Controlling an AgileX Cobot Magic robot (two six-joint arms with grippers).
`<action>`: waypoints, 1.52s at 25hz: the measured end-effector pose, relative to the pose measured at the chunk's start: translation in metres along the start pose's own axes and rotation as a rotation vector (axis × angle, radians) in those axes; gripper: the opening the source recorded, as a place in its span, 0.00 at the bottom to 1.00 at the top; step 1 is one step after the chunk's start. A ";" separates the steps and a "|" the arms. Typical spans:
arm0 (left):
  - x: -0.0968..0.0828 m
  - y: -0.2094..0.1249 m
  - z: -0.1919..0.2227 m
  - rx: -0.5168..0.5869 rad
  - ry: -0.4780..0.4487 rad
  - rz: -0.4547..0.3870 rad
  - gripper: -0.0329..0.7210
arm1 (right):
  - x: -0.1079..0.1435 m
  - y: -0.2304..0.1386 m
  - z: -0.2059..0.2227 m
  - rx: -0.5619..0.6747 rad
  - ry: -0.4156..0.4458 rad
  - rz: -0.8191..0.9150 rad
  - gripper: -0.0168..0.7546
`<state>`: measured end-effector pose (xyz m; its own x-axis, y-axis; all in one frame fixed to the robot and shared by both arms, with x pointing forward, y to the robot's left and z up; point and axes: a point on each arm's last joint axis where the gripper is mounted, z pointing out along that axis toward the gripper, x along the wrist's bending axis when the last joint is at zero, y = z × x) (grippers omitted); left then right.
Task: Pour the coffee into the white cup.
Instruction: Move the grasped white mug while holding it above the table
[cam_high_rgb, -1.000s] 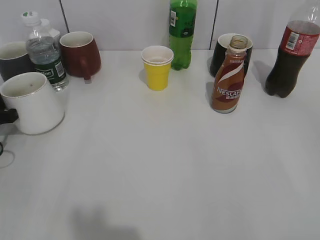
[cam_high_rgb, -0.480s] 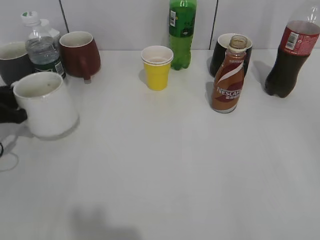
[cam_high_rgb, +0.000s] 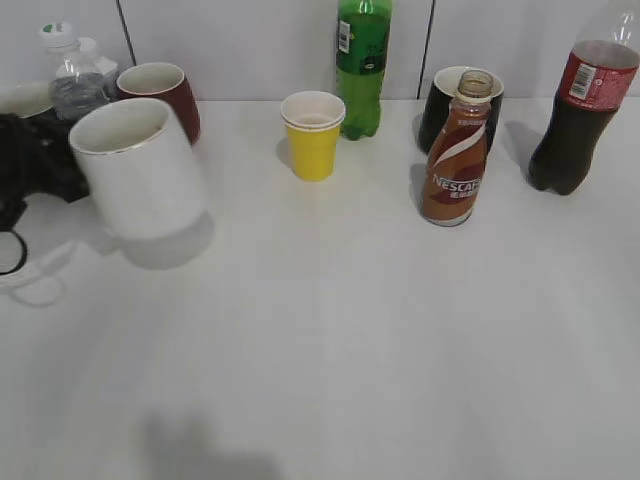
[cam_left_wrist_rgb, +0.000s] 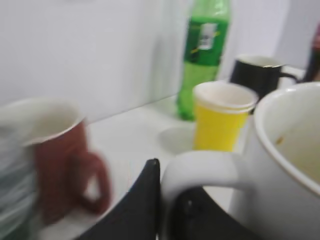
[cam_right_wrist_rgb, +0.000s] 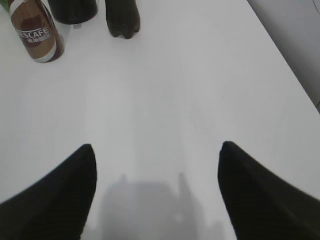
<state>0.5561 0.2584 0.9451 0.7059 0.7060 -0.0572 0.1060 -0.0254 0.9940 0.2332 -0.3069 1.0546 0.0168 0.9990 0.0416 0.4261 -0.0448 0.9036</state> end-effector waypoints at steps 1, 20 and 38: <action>-0.004 0.003 0.005 -0.005 -0.023 0.007 0.09 | 0.000 0.000 0.000 0.000 0.000 0.000 0.78; -0.052 0.003 0.057 0.055 -0.320 0.081 0.09 | 0.000 0.000 0.000 0.000 0.000 0.000 0.78; -0.038 -0.003 0.081 0.063 -0.373 0.062 0.09 | 0.001 0.000 0.000 0.001 0.008 0.005 0.78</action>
<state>0.5854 0.1746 0.9371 0.9177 0.3955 -0.0383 0.0894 -0.1115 0.9897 0.2332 -0.3062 1.0545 0.0117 0.9987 0.0491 0.4270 -0.0494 0.9029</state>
